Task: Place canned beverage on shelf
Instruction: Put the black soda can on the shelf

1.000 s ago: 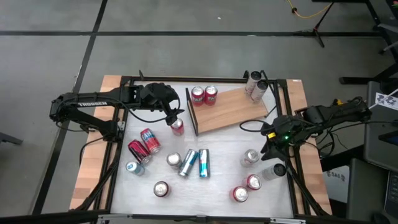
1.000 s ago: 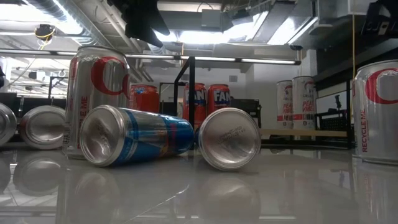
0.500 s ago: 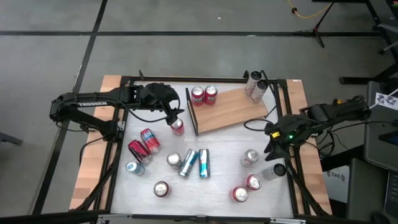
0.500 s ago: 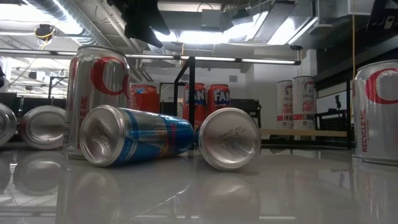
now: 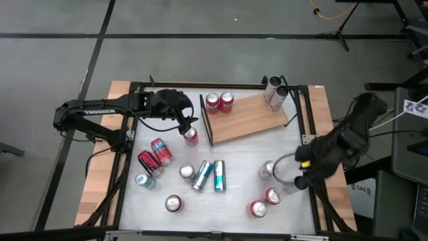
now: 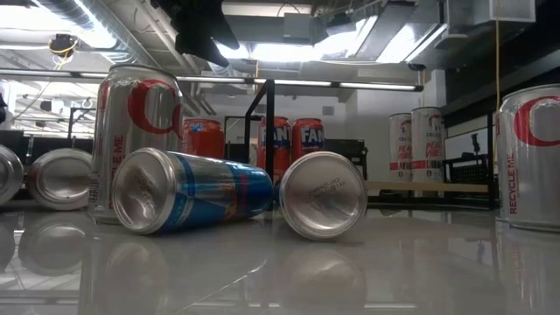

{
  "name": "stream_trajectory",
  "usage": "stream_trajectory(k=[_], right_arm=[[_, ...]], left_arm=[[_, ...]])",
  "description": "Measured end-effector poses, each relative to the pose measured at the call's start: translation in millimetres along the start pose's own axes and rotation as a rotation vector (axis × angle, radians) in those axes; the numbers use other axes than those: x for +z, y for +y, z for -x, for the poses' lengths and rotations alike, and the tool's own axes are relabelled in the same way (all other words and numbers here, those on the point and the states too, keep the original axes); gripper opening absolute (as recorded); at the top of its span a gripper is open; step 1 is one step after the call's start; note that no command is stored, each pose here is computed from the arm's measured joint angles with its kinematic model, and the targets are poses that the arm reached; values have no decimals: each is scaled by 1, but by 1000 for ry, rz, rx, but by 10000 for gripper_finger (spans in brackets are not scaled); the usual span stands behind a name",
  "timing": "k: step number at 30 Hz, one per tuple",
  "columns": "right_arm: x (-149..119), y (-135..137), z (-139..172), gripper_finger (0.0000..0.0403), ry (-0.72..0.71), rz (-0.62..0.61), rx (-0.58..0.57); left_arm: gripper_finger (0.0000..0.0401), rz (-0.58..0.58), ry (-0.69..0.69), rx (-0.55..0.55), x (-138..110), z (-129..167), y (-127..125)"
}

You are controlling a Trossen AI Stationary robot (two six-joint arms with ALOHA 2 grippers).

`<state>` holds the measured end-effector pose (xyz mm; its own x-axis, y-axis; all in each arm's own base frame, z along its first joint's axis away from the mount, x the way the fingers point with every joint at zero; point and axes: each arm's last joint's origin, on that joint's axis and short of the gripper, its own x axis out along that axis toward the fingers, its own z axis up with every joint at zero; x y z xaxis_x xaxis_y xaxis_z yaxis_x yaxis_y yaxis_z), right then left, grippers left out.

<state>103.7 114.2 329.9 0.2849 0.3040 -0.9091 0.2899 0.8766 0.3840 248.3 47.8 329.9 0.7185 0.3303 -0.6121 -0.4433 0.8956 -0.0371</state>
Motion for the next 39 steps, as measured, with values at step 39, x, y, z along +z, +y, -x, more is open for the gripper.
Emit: stream_trajectory(k=[39], right_arm=[[-47, 27, -30, 250, 13, -9, -195]], left_arm=[[302, 19, 0, 0, 0, 0, 0]])
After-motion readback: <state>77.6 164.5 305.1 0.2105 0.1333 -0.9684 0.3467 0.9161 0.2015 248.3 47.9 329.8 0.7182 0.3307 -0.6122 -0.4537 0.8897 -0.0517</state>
